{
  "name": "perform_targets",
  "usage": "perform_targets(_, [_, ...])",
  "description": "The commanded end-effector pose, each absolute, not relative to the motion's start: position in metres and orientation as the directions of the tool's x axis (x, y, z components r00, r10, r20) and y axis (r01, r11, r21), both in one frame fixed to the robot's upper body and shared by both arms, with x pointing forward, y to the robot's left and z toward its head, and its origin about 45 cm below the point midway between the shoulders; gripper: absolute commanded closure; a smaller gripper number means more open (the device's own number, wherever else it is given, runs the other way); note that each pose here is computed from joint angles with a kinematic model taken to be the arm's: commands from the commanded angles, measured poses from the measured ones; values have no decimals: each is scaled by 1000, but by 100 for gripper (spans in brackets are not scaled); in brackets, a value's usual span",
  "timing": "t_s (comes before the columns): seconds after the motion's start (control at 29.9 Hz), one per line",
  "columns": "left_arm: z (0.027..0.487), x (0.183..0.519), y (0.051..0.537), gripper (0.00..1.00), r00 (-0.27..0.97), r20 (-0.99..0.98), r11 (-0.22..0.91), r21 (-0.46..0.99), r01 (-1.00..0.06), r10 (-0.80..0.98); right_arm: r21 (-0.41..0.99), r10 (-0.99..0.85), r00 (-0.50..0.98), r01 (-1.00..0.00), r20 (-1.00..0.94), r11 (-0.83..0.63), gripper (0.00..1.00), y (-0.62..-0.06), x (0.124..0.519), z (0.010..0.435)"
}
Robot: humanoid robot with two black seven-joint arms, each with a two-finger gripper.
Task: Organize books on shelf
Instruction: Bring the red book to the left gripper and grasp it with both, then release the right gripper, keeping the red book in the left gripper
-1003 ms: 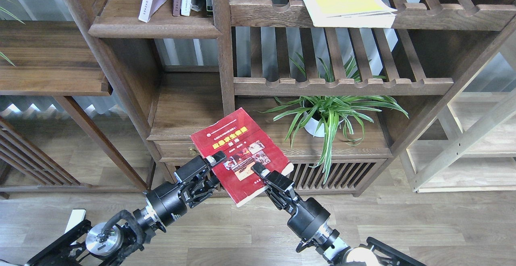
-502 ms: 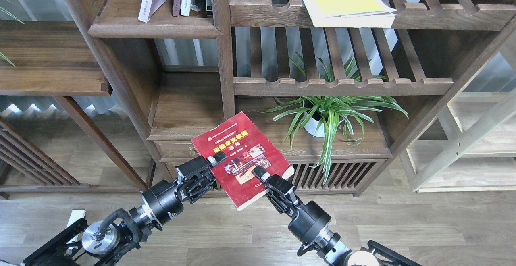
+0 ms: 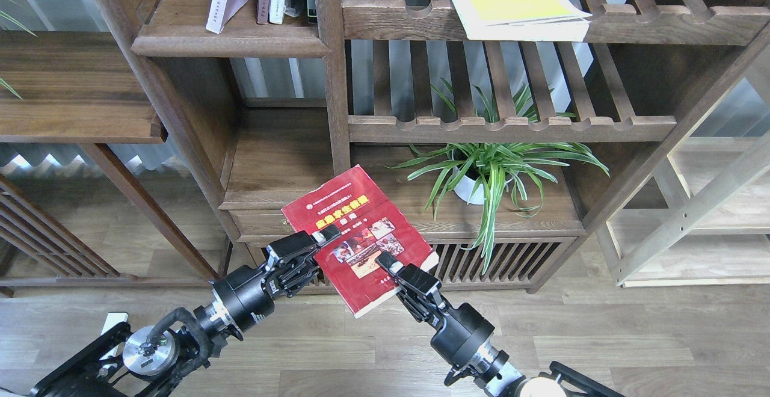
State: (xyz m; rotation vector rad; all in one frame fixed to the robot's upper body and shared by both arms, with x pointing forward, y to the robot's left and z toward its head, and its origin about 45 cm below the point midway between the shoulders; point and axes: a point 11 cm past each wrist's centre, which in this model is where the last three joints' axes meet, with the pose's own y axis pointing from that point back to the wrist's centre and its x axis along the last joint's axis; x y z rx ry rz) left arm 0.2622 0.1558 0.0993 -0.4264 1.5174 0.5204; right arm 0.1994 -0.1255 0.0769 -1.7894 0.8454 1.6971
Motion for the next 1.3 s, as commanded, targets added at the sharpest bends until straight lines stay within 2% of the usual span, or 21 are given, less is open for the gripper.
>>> perform_targets(0.0, [102, 262, 154, 81, -10, -999, 824, 49, -565, 52, 46, -85, 15, -746, -996, -665, 96, -126, 199, 76])
perform_targets(0.37, [100, 256, 160, 92, -13, -997, 830, 66, -554, 70, 47, -89, 17, -747, -996, -663, 95, -128, 200, 76])
perform_targets(0.7, [92, 247, 172, 93, -40, -995, 820, 97, -564, 90, 49, -93, 17, -749, -996, -660, 95, -129, 201, 76])
perform_targets(0.8, [92, 247, 173, 93, -42, -995, 818, 98, -567, 91, 49, -92, 17, -748, -996, -662, 92, -129, 200, 76])
perform_targets(0.87, [92, 248, 174, 95, -40, -995, 816, 96, -570, 89, 50, -96, 19, -747, -995, -663, 81, -129, 200, 75])
perform_targets(0.9, [93, 249, 174, 95, -38, -995, 815, 93, -572, 87, 51, -101, 23, -746, -995, -664, 66, -130, 201, 75])
perform_targets(1.04, [95, 252, 177, 96, -34, -996, 807, 87, -584, 83, 66, -132, 27, -755, -991, -653, 23, -139, 204, 71])
perform_targets(1.07, [95, 252, 178, 96, -34, -996, 805, 86, -587, 82, 67, -136, 28, -759, -990, -648, 15, -142, 205, 71])
perform_targets(1.2, [99, 255, 178, 97, -24, -997, 803, 76, -591, 77, 73, -151, 31, -769, -988, -635, 3, -150, 209, 71])
perform_targets(1.27, [102, 256, 178, 97, -17, -997, 803, 67, -592, 71, 79, -161, 29, -776, -987, -626, 1, -154, 210, 69])
